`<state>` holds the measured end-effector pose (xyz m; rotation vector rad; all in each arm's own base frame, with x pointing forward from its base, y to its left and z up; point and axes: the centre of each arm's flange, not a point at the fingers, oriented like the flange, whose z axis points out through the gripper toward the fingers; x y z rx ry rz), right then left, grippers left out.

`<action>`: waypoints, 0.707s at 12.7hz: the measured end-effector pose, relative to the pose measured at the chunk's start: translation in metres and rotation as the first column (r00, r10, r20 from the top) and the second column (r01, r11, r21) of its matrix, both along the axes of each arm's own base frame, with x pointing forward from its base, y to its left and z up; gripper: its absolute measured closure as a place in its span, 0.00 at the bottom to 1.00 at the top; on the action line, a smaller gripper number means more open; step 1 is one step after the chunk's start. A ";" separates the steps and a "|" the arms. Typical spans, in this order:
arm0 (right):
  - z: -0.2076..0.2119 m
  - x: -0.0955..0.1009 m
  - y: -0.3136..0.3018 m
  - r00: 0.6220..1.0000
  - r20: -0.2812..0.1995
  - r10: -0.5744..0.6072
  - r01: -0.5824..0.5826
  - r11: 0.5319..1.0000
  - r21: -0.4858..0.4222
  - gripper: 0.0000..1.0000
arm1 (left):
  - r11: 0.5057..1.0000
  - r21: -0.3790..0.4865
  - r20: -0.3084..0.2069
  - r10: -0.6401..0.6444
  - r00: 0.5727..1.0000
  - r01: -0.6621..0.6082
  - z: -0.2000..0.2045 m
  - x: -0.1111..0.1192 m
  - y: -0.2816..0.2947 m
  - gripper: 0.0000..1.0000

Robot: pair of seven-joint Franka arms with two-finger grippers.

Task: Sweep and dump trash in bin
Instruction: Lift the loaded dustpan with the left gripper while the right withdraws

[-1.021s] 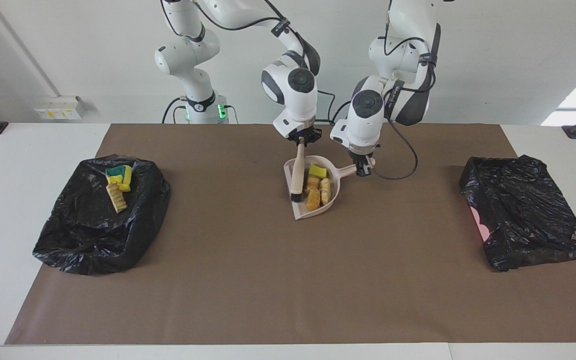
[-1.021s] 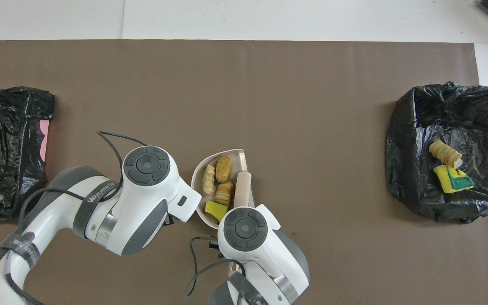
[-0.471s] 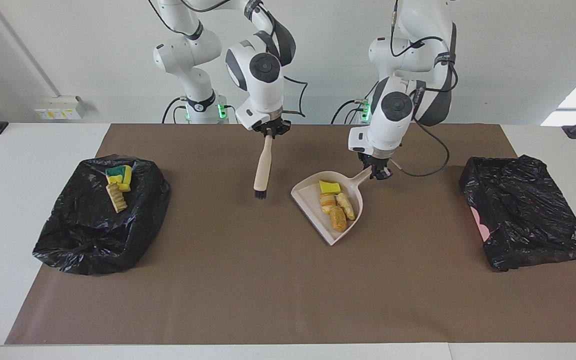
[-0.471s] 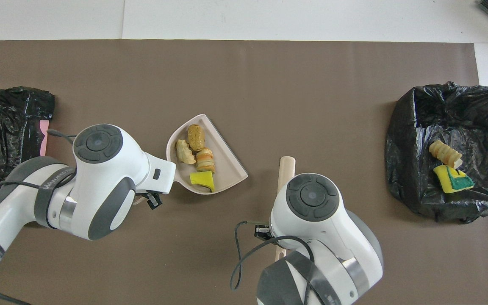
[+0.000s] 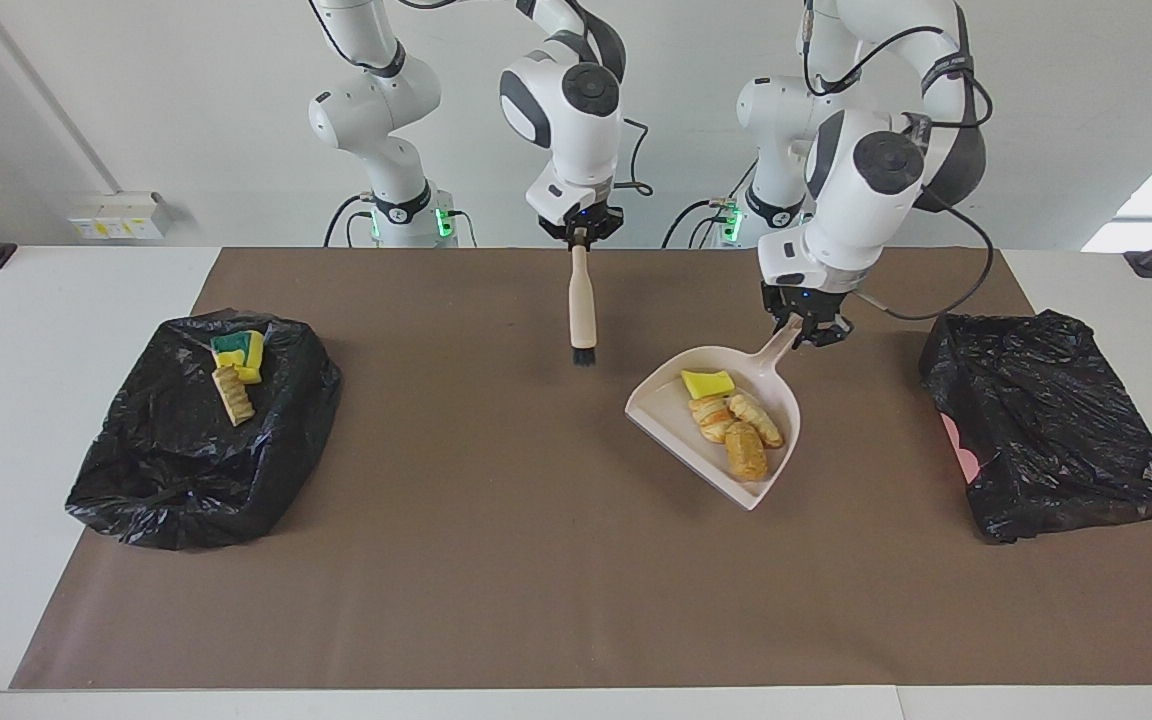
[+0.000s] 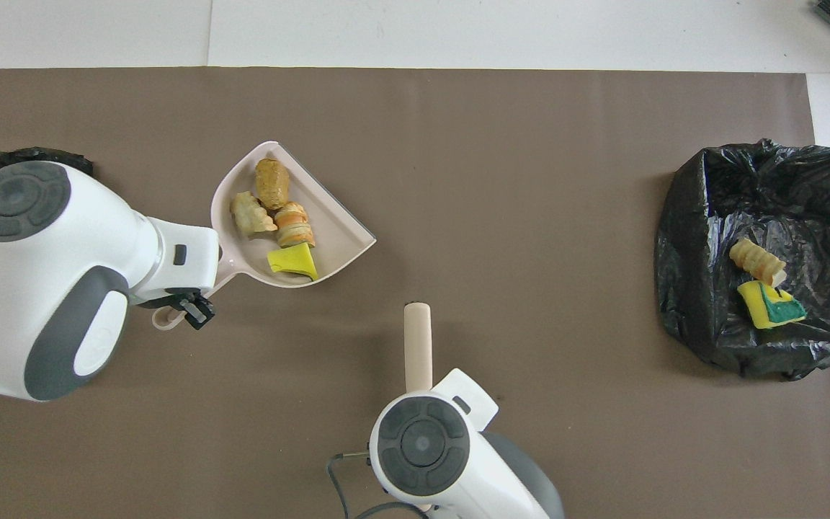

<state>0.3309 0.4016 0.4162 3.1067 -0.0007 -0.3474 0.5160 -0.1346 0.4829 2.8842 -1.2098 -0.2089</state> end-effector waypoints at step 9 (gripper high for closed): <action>-0.074 -0.031 0.058 1.000 -0.011 0.004 -0.005 1.000 -0.027 0.73 | 0.939 0.063 -0.073 0.342 0.937 -0.338 0.076 0.020 0.229 0.68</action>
